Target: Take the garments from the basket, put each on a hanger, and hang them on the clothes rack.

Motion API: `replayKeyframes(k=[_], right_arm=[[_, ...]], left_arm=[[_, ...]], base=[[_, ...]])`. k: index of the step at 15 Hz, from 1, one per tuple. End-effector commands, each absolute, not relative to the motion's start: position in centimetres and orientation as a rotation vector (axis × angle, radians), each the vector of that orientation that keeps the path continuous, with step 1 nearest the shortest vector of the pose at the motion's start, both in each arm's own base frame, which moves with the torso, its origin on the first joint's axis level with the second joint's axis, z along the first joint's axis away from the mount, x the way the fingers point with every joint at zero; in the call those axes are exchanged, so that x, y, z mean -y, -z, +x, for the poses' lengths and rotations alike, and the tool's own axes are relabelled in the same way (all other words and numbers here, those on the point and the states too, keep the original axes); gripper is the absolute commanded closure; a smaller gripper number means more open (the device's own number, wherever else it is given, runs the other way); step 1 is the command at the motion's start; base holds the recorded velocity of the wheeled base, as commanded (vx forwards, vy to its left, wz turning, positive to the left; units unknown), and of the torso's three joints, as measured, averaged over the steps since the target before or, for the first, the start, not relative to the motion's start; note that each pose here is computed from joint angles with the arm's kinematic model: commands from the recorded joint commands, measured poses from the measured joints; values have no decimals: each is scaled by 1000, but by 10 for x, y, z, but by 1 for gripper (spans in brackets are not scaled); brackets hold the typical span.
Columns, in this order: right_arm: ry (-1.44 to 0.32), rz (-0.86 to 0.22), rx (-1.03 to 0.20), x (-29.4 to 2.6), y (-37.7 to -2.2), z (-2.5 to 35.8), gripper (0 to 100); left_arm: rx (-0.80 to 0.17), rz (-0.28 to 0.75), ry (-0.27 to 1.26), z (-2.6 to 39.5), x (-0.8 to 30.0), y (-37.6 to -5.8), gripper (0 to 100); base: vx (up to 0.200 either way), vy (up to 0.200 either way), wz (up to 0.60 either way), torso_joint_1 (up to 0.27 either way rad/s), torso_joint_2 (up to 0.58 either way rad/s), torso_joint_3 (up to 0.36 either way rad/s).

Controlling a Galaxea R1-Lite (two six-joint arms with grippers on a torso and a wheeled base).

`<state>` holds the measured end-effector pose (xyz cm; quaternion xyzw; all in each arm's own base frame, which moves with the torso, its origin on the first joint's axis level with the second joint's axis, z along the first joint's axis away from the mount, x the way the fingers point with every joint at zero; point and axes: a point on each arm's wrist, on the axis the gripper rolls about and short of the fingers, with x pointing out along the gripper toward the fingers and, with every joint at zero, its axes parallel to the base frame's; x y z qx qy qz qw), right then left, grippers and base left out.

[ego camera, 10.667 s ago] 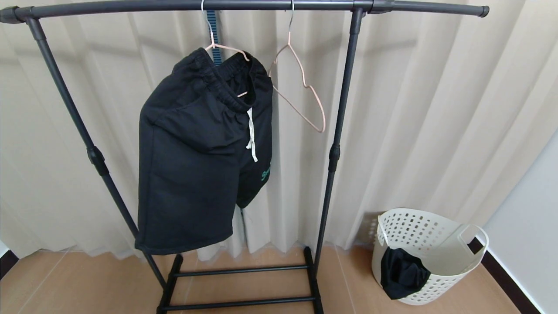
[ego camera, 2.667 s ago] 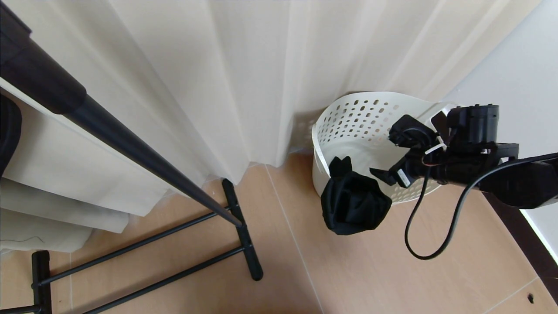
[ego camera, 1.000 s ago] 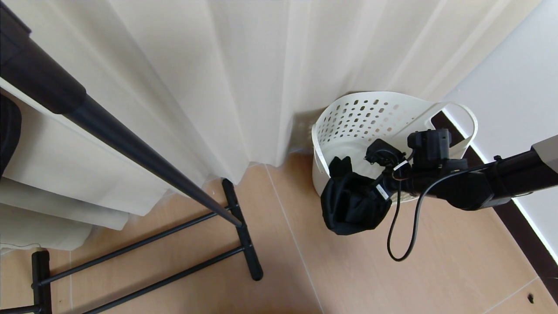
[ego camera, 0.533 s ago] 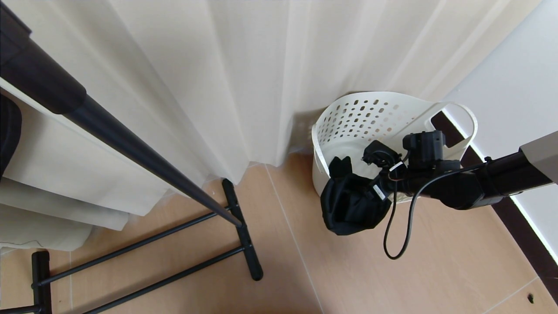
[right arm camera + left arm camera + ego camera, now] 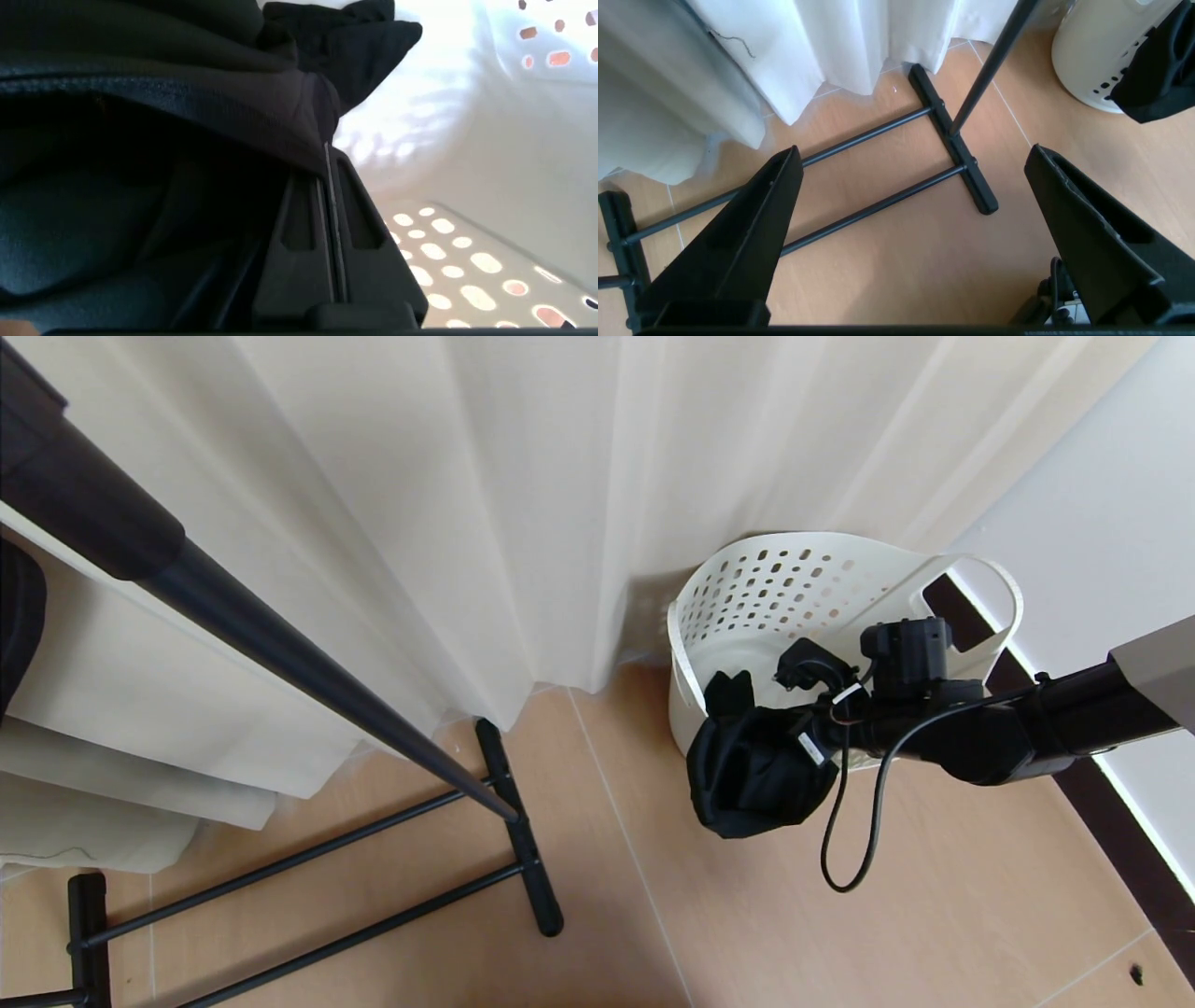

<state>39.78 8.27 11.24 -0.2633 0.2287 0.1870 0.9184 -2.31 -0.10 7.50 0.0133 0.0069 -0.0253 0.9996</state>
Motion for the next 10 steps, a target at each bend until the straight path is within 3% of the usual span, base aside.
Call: replayKeyframes(k=[1,6,10], right_arm=[[-384,-542,-462,-82,-116,396,100],[-382,-534,-385,-81,-148,361,100],[-407,-540,-193,-94,-181,290,100]], left_arm=[[-15,26,51,-23,1,-75,0],[-16,27,51,-23,1,-75,0],[-16,26,51,-23,1,-75,0]], base=[[0,0,0,0,0,0],[0,0,0,0,0,0],[0,0,0,0,0,0]])
